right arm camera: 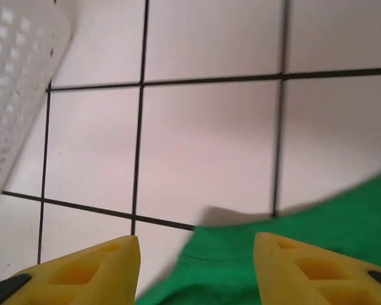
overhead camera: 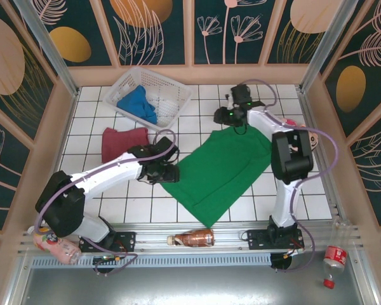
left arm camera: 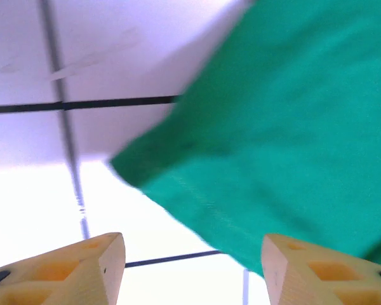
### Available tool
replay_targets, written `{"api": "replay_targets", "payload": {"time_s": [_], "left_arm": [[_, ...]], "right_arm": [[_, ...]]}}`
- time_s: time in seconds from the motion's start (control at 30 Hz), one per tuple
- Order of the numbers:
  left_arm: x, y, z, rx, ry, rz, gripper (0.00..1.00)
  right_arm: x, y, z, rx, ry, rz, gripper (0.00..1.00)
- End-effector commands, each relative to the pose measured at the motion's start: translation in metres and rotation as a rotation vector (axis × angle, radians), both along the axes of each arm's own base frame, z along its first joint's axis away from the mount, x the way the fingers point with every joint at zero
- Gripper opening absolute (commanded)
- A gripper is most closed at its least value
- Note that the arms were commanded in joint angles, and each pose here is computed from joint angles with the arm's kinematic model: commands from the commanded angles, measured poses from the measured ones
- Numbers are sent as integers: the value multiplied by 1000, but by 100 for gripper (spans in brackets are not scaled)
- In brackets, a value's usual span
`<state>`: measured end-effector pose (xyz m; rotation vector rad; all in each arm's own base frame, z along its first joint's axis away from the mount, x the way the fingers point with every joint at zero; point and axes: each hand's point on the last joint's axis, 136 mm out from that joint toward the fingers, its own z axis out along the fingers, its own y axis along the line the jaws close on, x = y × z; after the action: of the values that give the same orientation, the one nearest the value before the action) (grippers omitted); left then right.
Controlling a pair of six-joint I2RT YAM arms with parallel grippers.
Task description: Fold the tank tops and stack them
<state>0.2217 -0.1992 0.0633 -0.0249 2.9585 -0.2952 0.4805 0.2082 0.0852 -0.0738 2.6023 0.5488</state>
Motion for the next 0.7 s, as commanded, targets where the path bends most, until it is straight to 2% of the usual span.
{"api": "replay_targets", "payload": {"time_s": [0.0,0.13,0.27,0.53,0.67], "left_arm": [[9,24,-8,21,-31,4,59],[20,26,-16,-23,-47,23,59],[30,23,-18,-54,-64,23,58],[38,18,-27,-88,-77,15,56],[37,12,-34,-112,-54,3,52]], "right_arm": [[2,8,-19,-68,41,6,51],[0,14,-42,-158,76,25,50],[3,17,-50,-189,88,28,47],[-10,16,-63,-337,99,70,43],[-11,12,-71,-398,108,78,35]]}}
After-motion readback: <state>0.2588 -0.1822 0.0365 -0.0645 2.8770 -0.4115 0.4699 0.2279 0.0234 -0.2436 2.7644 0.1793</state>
